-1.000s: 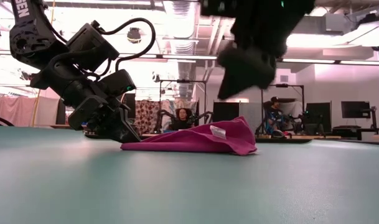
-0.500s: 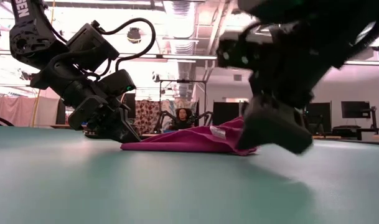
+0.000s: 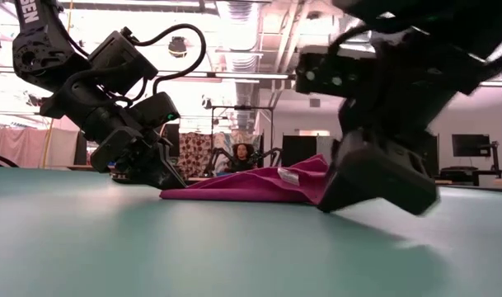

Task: Roll towel into tight, uniform cylinder
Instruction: Roll the pink towel

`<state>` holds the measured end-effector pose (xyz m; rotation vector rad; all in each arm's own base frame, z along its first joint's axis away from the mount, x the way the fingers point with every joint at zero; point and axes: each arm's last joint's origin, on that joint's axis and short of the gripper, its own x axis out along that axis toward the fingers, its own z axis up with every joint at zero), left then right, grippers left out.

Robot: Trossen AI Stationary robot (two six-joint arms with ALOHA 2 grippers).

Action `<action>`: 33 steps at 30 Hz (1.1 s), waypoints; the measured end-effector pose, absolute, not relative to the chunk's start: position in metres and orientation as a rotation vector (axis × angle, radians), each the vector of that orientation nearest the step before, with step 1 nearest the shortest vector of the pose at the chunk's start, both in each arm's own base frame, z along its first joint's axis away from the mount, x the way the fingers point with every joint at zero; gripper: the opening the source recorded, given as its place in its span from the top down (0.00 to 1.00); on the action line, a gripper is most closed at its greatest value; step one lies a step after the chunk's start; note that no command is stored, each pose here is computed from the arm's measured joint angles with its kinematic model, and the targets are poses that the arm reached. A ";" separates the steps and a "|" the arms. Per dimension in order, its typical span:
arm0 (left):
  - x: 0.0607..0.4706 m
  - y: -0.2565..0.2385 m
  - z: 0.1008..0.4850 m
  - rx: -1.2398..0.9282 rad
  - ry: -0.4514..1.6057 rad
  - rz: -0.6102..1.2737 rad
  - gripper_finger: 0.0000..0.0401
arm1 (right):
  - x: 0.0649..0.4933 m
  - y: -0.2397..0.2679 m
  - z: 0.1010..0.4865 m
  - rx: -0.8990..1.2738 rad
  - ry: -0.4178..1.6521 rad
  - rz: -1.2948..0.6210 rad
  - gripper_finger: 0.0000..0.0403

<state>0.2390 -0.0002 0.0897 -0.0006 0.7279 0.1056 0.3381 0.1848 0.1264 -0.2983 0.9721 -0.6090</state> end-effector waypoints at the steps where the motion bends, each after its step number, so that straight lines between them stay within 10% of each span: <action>1: 0.239 0.000 0.090 0.000 0.728 0.107 1.00 | 0.338 0.185 0.124 -0.295 0.972 -0.607 0.35; 33: 0.239 0.000 0.090 0.001 0.728 0.109 1.00 | 0.348 0.140 0.128 -0.422 1.104 -0.703 0.57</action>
